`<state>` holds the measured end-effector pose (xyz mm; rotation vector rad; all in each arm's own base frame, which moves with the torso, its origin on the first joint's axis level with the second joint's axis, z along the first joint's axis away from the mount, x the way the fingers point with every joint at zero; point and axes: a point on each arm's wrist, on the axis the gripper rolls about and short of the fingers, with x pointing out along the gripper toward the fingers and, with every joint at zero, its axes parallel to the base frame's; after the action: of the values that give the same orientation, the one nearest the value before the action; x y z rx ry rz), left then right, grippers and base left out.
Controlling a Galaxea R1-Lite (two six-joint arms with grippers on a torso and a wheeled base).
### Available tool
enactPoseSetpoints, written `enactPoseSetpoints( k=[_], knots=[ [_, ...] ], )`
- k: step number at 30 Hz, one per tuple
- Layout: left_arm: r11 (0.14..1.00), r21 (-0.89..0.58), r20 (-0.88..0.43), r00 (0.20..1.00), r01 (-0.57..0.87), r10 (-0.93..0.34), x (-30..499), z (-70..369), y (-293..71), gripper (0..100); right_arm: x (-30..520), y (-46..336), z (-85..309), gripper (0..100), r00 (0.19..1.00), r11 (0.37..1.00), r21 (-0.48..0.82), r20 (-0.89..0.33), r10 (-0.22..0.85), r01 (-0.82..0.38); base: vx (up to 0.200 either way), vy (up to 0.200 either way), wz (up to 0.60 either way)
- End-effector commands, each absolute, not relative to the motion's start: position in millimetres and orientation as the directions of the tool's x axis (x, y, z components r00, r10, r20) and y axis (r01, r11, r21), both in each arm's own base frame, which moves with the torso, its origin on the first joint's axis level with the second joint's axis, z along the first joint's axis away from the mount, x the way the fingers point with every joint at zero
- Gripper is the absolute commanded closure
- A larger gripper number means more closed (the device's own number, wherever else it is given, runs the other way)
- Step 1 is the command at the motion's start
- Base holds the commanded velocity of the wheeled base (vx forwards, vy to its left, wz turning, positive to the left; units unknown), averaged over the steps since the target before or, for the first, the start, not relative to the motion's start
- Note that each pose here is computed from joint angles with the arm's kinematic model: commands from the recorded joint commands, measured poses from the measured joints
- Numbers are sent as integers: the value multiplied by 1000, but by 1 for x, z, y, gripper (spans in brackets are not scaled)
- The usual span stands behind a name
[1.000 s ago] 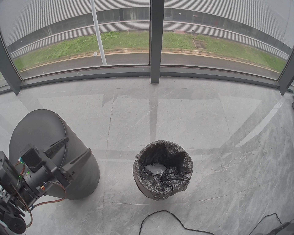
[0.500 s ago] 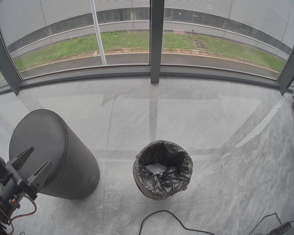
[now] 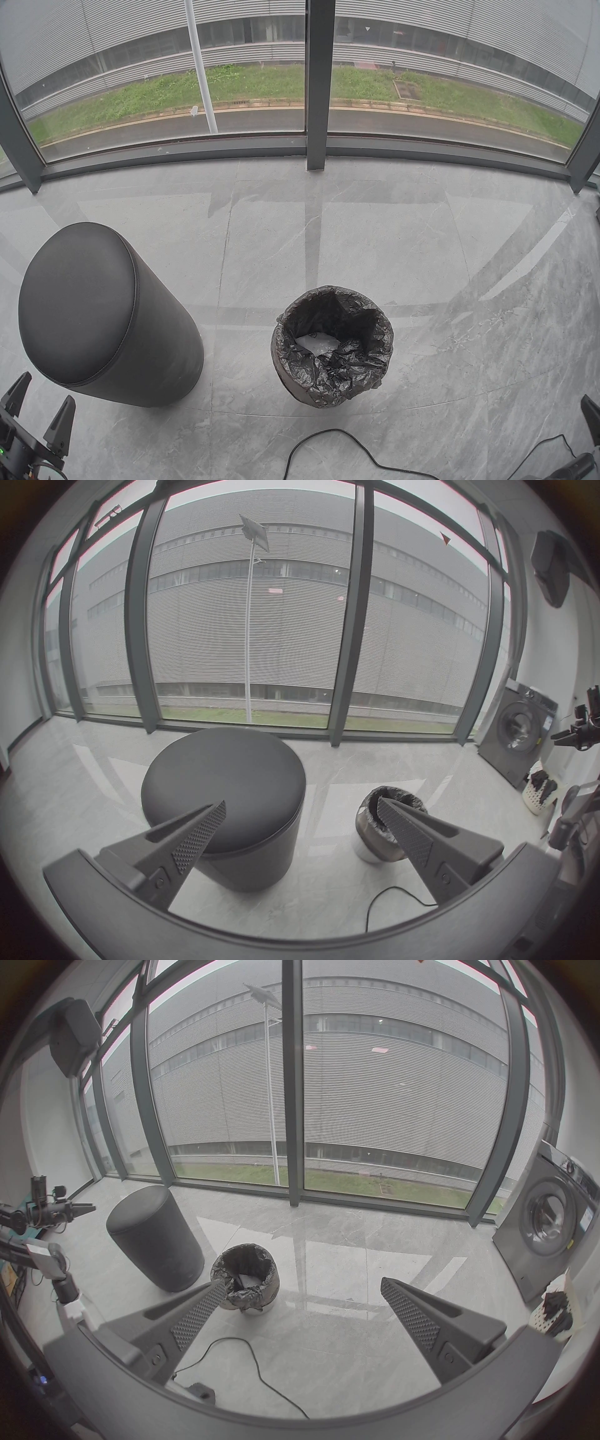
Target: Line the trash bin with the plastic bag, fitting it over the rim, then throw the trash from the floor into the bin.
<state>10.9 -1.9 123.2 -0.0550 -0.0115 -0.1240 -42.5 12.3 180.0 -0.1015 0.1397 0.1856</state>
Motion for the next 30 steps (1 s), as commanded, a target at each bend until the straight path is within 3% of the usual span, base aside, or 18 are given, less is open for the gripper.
enactPoseSetpoints(
  k=[1, 7, 13, 19, 23, 26, 30],
  knots=[
    [997, -8, 6, 997, -72, 72, -23, 76, 2, 0, -15, 6, 84, 0, 993, 993, 29, -43, 113, -112, 0, 0, 0],
    [997, -8, 6, 997, -72, 72, -23, 76, 2, 0, -11, 6, 84, 0, 987, 993, 13, -109, 120, -119, 0, 0, 0],
    [997, -10, 8, 997, -72, 72, -23, 76, 2, 0, -15, 5, 82, 0, 999, 990, -144, -50, -4, -3, 0, 0, 0],
    [997, -14, 8, 997, -78, 78, -23, 76, 2, 0, -15, 2, 78, 0, 987, 991, 3, -95, -129, 130, 0, 0, 0],
    [997, -14, 8, 997, -78, 78, -23, 76, 2, 0, -15, 2, 77, 0, 989, 994, -31, -106, -108, 105, 0, 0, 0],
    [997, -14, 8, 997, -78, 78, -23, 76, 2, 0, -17, 0, 77, 0, 994, 997, -38, -89, 66, -69, 0, 0, 0],
    [997, -13, 8, 997, -78, 78, -23, 76, 2, 0, -17, 0, 77, 0, 995, 998, -18, -84, 61, -63, 0, 0, 0]
  ],
)
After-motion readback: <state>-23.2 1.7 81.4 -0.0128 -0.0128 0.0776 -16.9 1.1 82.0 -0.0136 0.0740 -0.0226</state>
